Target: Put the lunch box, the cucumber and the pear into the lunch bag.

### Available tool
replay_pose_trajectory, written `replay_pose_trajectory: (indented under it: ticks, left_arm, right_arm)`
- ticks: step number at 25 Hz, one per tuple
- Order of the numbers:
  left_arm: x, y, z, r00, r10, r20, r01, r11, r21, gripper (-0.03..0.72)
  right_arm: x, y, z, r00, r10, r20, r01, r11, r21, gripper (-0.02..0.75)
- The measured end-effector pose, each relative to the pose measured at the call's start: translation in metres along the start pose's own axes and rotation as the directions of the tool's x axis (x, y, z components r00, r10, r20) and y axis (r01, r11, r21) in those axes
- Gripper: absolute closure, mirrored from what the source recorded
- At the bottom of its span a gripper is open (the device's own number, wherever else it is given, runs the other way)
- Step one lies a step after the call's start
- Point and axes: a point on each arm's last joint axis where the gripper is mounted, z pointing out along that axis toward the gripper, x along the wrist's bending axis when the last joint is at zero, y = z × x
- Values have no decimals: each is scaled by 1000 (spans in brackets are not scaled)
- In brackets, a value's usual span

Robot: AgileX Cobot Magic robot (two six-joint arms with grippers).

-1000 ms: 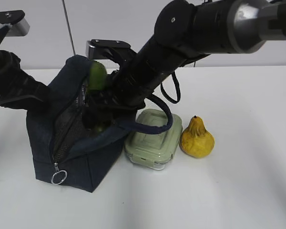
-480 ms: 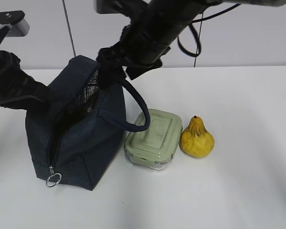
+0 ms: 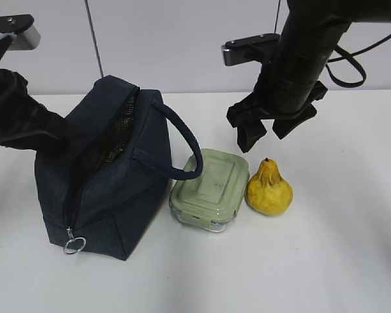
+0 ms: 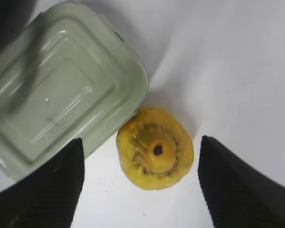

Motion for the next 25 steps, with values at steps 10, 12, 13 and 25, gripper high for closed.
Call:
replay_pose_trajectory:
  ticks: [10,12,13,25]
  left_arm:
    - [0,0,0,1000,0,1,0,1000,3,694]
    - [0,0,0,1000,0,1,0,1000,3,694]
    - [0,0,0,1000,0,1,0,1000,3,694]
    - [0,0,0,1000,1,1,-1,1000,4,694]
  right_arm:
    - [-6,-5,51,999,-2,38,-3,989,147,207]
    - [-6,-8,59,999,-5,39,-2,983,184,245]
    - [-7,-9,60,999,-8,43,-1,980,199,294]
    - [2,8,-46,997,-40,59,45,996,-81,574]
